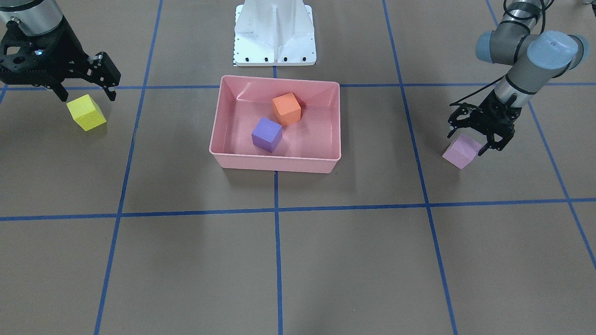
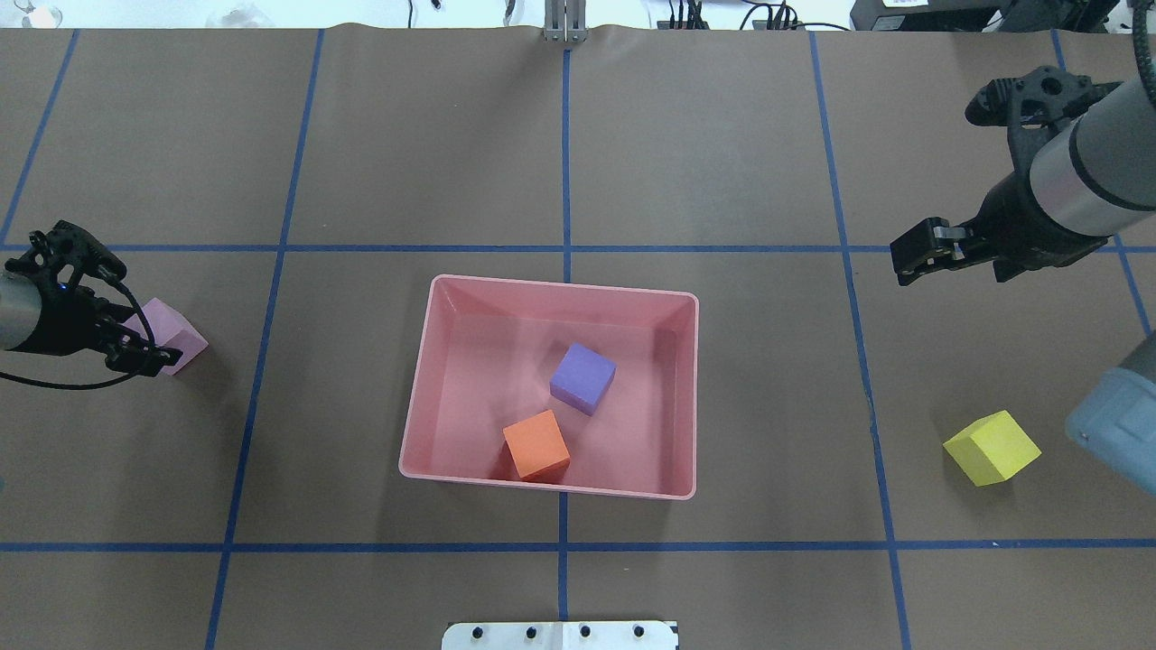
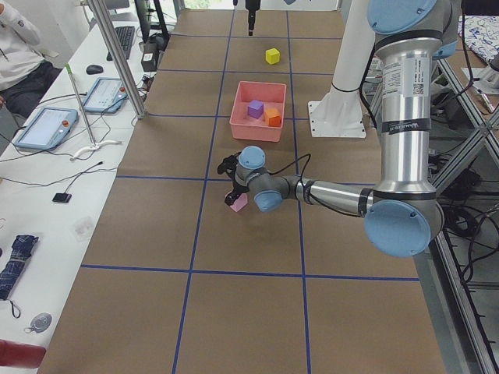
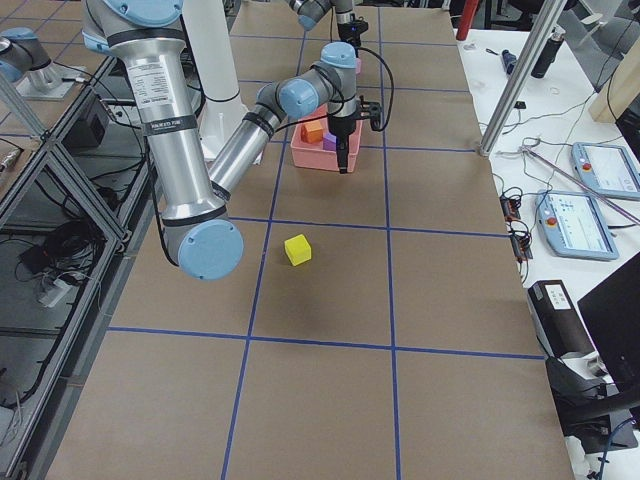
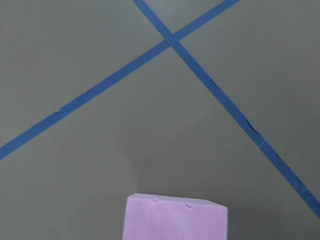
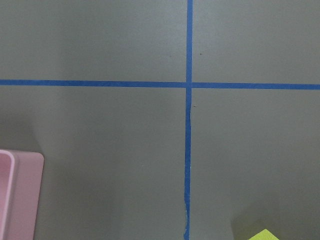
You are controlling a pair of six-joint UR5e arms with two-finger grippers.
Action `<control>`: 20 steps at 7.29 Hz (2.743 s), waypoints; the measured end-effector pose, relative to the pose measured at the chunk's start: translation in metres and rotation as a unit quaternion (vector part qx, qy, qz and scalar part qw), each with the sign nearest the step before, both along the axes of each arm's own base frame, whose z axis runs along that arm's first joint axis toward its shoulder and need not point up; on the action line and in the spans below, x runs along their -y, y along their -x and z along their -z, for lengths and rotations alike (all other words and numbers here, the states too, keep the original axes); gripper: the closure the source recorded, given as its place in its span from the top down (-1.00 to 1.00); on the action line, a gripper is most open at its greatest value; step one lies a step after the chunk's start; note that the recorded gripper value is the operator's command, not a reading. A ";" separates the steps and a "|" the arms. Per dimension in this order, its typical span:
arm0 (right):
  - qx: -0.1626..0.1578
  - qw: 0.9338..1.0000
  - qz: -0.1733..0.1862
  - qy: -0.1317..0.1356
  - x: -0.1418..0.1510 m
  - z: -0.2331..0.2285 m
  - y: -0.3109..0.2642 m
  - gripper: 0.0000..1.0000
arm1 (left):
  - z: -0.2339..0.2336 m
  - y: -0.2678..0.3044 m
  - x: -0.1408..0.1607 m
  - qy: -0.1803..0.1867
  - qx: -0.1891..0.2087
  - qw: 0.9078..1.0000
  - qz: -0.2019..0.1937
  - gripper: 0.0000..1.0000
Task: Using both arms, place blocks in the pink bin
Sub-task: 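Grasp the lavender cube with the left gripper while the right arm withdraws from the bin, then carry the lavender cube into the bin with the left gripper and release it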
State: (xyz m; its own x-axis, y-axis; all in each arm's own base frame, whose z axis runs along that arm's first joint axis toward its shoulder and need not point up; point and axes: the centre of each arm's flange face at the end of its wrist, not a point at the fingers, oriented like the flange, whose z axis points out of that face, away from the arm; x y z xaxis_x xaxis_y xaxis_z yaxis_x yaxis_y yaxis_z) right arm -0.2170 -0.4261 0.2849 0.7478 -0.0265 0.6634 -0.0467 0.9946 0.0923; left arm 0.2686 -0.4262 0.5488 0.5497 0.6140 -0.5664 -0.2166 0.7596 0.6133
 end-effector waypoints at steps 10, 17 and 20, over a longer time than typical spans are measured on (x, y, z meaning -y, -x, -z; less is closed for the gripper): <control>0.025 0.994 0.087 -0.063 0.013 -0.226 -0.119 1.00 | 0.111 -0.025 0.008 0.029 -0.019 0.999 -0.017 -0.70; 0.046 0.996 0.059 -0.050 0.015 -0.245 -0.100 1.00 | 0.371 -0.195 -0.057 0.241 -0.176 0.952 0.063 1.00; 0.075 0.993 0.063 -0.071 -0.009 -0.223 -0.031 1.00 | 0.377 -0.207 -0.062 0.257 -0.182 0.945 0.084 1.00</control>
State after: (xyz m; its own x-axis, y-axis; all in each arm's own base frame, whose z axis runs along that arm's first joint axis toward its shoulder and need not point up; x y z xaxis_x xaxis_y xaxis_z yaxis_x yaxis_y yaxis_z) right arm -0.1864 -0.4170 0.5075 0.6262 -0.2151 0.7494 0.0532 0.9707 0.2342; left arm 0.4753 -0.3638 0.1717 0.3259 0.1274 -0.9368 0.0888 0.9824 0.1644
